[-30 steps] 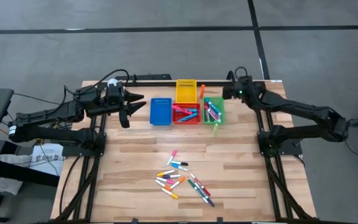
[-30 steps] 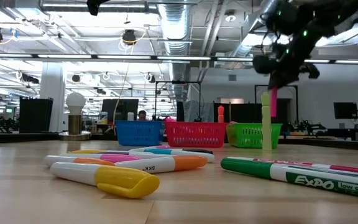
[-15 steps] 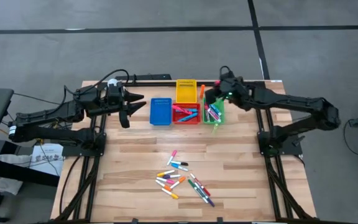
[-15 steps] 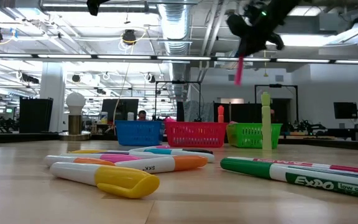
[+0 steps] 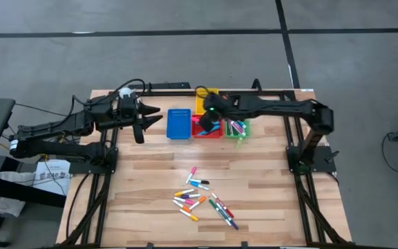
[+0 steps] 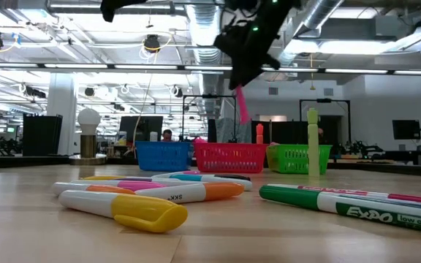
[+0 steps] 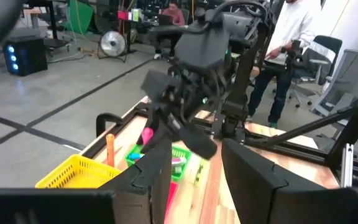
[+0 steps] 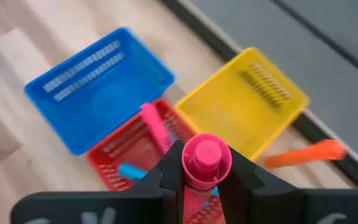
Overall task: Pick & Place Markers
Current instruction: Put the large pink highlighter pen into the red bin, then put the light green highlighter pen into the red bin
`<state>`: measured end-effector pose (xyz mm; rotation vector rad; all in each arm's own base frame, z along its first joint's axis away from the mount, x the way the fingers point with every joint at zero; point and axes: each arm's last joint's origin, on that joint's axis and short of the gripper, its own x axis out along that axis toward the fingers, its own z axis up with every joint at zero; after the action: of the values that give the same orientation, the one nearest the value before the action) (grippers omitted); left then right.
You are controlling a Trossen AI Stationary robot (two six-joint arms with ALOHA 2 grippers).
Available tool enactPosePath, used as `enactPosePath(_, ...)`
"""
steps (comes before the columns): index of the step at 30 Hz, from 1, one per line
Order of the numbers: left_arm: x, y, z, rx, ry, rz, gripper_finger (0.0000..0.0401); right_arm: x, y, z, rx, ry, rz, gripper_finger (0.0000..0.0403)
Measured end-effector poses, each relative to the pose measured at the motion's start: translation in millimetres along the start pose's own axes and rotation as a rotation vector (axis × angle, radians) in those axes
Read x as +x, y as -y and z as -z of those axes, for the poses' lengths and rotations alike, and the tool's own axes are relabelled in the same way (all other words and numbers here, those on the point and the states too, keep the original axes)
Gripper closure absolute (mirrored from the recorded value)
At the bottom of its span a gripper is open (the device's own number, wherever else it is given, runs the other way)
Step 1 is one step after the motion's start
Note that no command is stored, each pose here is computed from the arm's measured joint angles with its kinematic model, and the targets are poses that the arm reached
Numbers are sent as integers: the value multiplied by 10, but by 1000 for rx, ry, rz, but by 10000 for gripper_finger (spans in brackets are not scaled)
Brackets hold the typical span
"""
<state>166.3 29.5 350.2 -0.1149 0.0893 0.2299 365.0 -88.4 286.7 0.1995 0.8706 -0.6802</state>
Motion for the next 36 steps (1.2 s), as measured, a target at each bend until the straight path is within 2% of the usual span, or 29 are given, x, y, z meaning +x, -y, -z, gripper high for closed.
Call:
enactPosePath(6,0,0,1,0,0,0,261,289,-105,-20,-45,-112,-40,346)
enactPosePath(13,0,0,1,0,-1,0,261,506,-181,83,-80,-205,-31,304)
enactPosePath(21,-1,0,1,0,0,0,261,498,-166,103,-92,-238,-39,266)
enactPosePath(27,-1,0,-1,0,1,0,261,471,-196,119,-106,-250,-40,222)
enactPosePath(36,-1,0,0,0,1,0,261,181,-317,-119,-157,-158,-40,173)
